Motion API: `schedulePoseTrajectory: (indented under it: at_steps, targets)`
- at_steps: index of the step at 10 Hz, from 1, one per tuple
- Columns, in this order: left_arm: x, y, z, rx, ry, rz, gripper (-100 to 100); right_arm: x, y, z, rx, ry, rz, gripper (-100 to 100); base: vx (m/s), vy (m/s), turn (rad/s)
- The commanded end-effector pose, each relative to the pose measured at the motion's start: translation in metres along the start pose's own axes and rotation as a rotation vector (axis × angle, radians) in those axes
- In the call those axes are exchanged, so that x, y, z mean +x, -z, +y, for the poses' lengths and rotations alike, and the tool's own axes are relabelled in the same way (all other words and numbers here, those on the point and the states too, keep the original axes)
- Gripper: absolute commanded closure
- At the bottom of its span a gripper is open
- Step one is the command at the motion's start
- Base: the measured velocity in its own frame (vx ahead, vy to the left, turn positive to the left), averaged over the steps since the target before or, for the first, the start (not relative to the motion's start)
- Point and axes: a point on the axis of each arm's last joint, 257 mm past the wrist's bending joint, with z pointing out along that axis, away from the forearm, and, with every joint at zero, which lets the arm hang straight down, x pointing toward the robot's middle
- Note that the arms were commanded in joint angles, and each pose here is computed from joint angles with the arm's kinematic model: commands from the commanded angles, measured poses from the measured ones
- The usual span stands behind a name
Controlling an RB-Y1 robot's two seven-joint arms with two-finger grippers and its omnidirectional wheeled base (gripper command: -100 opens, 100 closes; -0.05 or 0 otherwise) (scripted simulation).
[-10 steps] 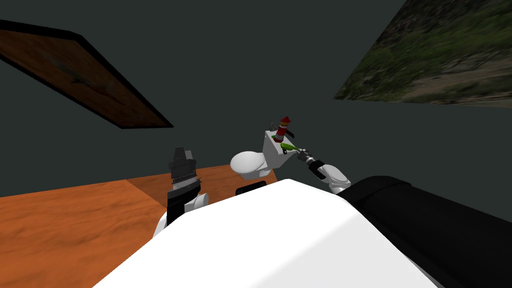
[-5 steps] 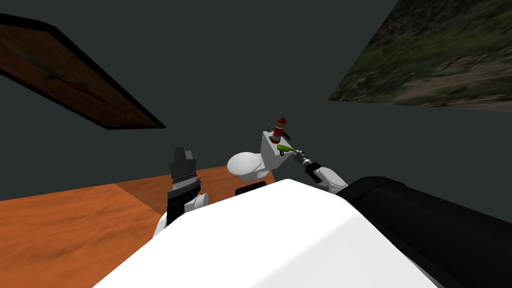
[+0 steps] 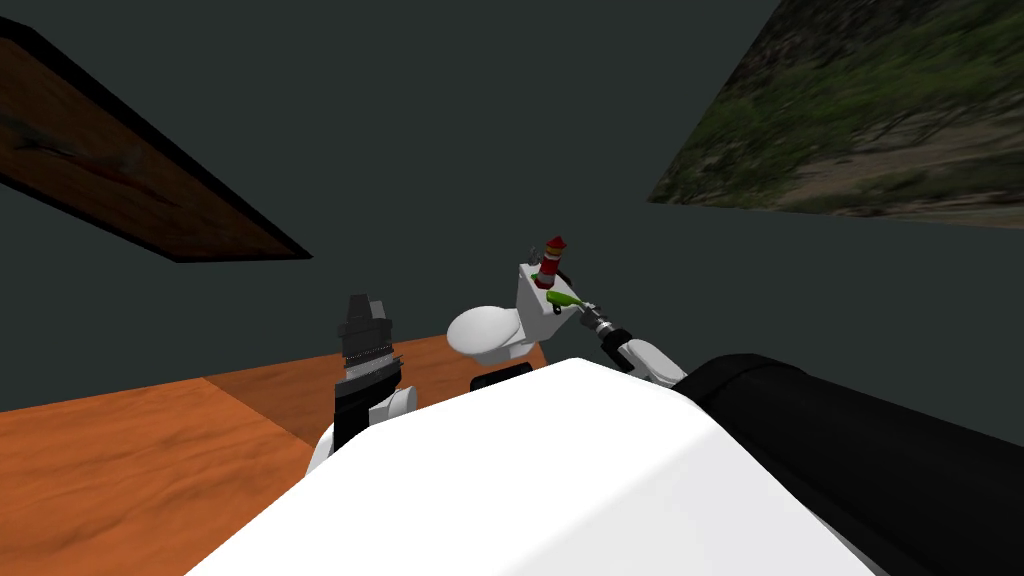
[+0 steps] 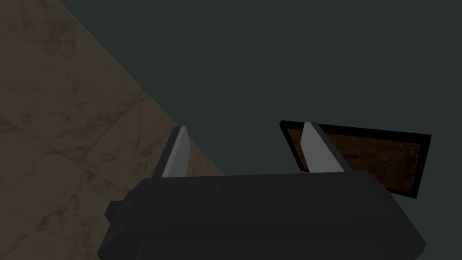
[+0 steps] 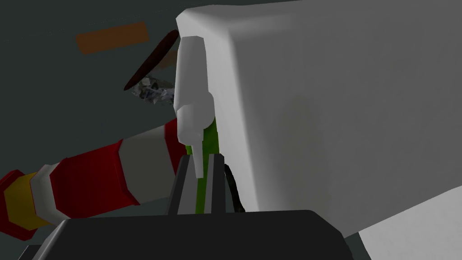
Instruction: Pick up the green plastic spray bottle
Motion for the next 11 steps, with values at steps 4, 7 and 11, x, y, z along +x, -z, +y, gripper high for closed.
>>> schedulePoseTrajectory:
  at_steps: [4,7,11]
  targets:
    - [0.000,0.000,0.000,0.000,0.000,0.000,0,-0.041,0.015,0.002,0.019,-0.020,-0.019,100,0.030,-0.073,-0.033]
    - [0.000,0.000,0.000,0.000,0.000,0.000,0,-0.071,0.037,0.019,-0.003,-0.066,-0.002,100,0.030,-0.093,-0.058]
    - [0.000,0.000,0.000,0.000,0.000,0.000,0,-0.081,0.036,0.006,0.024,-0.069,-0.026,0,0.012,-0.036,-0.007]
